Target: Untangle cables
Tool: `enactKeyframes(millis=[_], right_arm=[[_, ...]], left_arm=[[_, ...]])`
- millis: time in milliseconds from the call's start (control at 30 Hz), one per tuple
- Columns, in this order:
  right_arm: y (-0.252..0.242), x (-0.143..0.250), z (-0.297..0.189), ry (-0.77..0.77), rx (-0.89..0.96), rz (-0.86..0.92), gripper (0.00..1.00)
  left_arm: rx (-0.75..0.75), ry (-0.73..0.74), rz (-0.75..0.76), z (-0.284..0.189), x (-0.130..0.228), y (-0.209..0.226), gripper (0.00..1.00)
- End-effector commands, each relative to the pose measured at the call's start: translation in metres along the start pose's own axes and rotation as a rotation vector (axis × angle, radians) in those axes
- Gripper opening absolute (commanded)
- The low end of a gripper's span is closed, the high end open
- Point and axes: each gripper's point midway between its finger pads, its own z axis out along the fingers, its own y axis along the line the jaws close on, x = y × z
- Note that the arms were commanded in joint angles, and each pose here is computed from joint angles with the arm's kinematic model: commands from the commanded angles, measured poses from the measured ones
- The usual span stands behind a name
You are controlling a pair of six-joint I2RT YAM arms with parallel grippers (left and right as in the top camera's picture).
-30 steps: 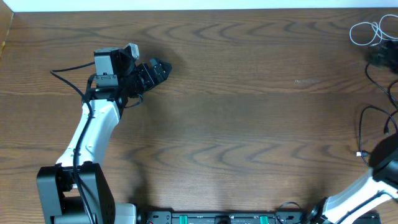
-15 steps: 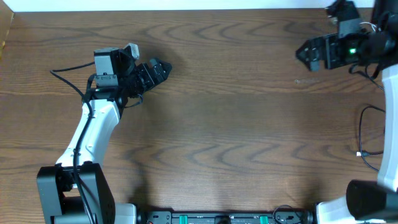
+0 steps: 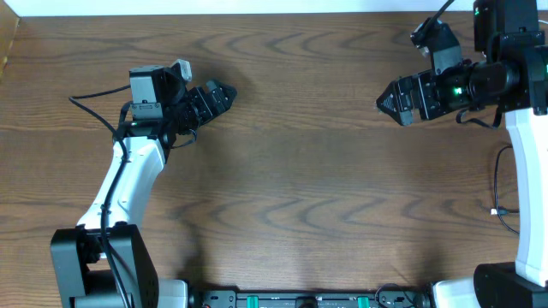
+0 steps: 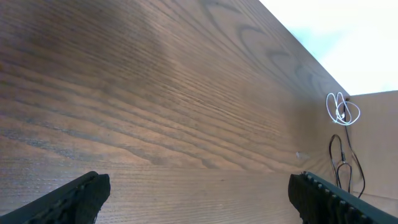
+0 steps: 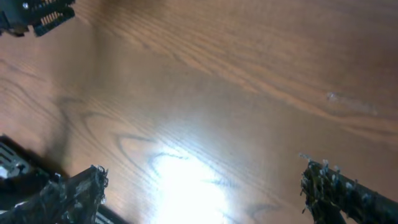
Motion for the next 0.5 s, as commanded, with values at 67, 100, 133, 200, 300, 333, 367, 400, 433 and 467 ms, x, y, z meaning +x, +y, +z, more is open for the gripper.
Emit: enactKeyframes(millis=[67,100,133,200,300,333,367,400,433,467], right_arm=[[0.018,0.003,-0.029,-0.070,0.015,-0.045,0.99],[0.019,0.004,-0.031,-0.072,0.027,-0.053,0.99],[0.017,0.005,-0.033,-0.078,0.050,-0.061,0.99],[0.016,0.004,-0.038,-0.113,0.089,-0.081,0.99],[0.011,-0.003,-0.042,-0.218,0.136,-0.115,0.99],[0.008,-0.004,-0.043,-0.259,0.152,-0.126,0.99],[0.006,-0.004,-0.042,-0.299,0.166,-0.136,0.99],[0.004,-0.004,-0.041,-0.340,0.176,-0.146,0.99],[0.000,-0.002,-0.041,-0.382,0.188,-0.151,0.99],[-0.004,0.001,-0.040,-0.423,0.202,-0.155,0.99]], left_arm=[[-0.003,-0.009,0.024,-0.001,-0.003,-0.001,0.97],[-0.003,-0.009,0.024,-0.001,-0.003,-0.001,0.97],[-0.003,-0.009,0.024,-0.001,-0.003,-0.001,0.97],[-0.003,-0.009,0.024,-0.001,-0.003,-0.001,0.97],[-0.003,-0.009,0.024,-0.001,-0.003,-0.001,0.97],[-0.003,-0.009,0.024,-0.001,-0.003,-0.001,0.96],[-0.003,-0.009,0.024,-0.001,-0.003,-0.001,0.97],[-0.003,-0.009,0.024,-0.001,-0.003,-0.001,0.97],[-0.003,-0.009,0.024,-0.001,-0.003,-0.001,0.97],[-0.003,-0.009,0.024,-0.001,-0.003,-0.001,0.96]])
